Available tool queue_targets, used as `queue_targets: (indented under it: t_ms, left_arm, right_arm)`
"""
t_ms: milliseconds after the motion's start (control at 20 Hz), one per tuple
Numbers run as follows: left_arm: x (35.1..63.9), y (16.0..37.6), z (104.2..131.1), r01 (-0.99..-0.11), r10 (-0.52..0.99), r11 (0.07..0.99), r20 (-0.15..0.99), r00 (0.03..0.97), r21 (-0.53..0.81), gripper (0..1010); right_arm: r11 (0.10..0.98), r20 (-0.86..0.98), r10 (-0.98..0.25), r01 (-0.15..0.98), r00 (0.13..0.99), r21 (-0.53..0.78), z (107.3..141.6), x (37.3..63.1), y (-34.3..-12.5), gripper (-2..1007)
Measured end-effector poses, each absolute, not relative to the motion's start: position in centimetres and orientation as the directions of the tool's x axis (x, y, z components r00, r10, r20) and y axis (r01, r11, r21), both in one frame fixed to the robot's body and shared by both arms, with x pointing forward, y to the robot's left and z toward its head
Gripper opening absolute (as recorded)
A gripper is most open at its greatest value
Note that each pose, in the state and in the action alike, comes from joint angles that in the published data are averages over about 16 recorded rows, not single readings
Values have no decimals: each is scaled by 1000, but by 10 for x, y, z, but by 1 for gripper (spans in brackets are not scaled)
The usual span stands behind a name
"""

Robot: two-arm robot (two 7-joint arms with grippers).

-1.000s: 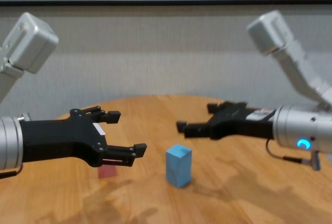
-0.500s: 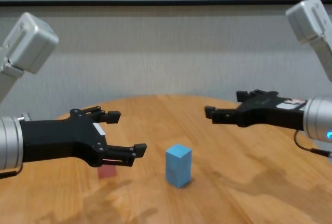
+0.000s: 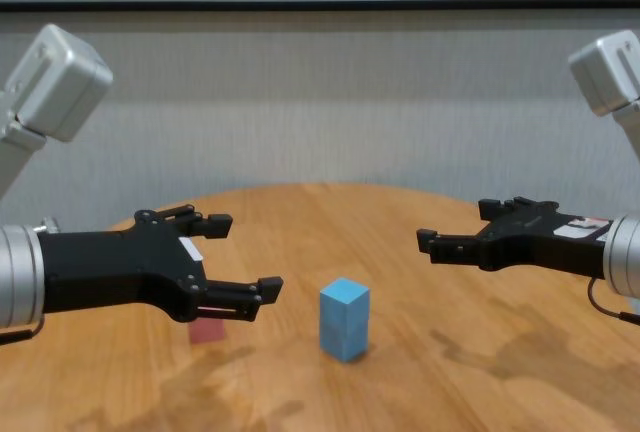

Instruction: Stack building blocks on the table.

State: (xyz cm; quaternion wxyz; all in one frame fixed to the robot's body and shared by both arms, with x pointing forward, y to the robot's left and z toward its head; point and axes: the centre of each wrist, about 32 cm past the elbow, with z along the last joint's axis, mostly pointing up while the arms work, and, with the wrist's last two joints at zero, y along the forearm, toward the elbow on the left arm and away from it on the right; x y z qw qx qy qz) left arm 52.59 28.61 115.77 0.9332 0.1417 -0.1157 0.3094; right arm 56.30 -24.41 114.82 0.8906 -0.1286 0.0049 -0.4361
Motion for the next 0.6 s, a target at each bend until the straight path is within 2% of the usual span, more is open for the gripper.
queue_targets:
  t_ms: [600]
  left_arm:
    - [526,308,1162,-688,606,686,339,720,235,1000]
  right_arm:
    - [584,108,-778,776,618,-237,1147,563,-244,1005]
